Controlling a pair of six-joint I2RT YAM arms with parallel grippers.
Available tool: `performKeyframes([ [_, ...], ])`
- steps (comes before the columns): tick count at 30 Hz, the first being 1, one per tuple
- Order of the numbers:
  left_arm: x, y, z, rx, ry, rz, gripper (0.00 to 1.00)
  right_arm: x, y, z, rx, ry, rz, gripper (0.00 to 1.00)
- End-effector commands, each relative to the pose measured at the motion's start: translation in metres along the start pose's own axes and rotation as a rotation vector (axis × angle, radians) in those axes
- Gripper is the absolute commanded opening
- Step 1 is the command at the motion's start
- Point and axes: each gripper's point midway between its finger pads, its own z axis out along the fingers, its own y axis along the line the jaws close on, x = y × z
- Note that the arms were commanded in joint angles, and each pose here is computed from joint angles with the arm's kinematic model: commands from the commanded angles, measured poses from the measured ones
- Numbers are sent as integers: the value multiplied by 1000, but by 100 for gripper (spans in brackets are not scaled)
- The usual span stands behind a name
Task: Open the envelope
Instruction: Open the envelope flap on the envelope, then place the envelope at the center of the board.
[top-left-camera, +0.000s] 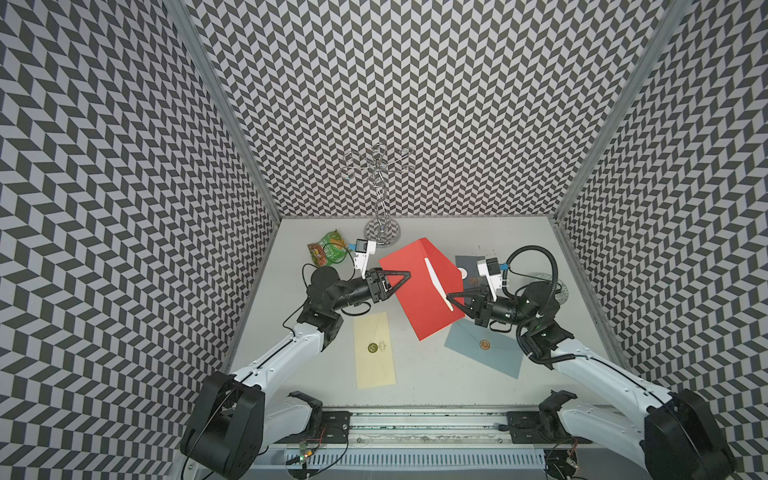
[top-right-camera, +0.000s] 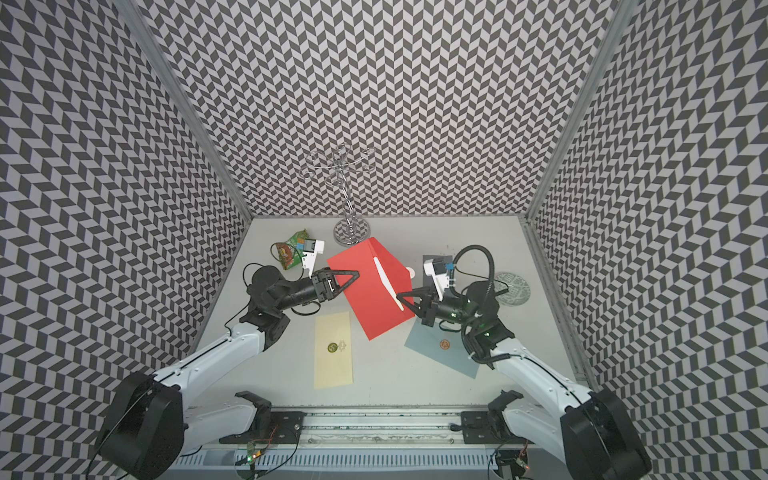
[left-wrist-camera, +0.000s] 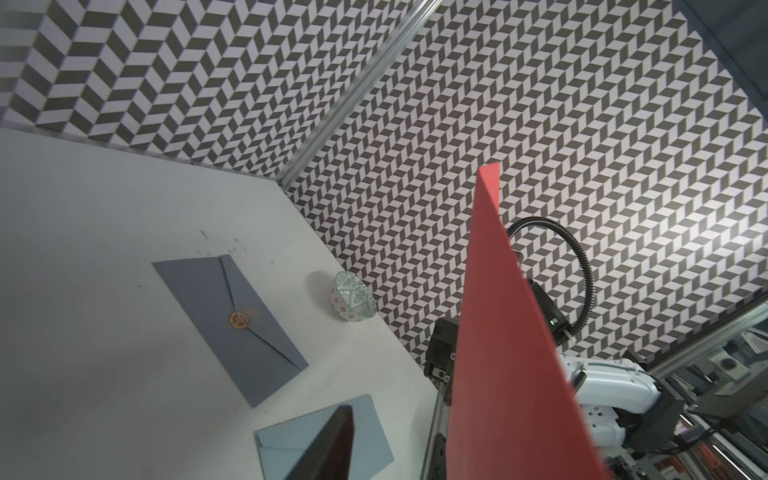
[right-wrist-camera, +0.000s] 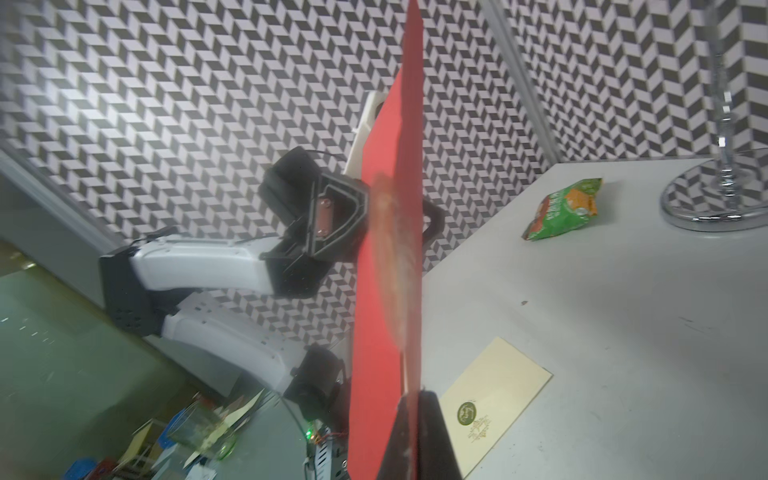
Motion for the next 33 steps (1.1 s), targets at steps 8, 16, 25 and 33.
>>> performKeyframes([
  [8,-9,57,-27,-320,-100,10,63,-16,-98,-21,508,-175,137,0],
  [16,-9,68,-42,-437,-129,73,64,21,-136,22,432,-1,329,0],
  [25,-7,65,-66,-507,-193,130,71,56,-169,61,369,76,480,0],
  [33,-17,44,-95,-528,-354,187,77,70,-196,92,393,101,510,0],
])
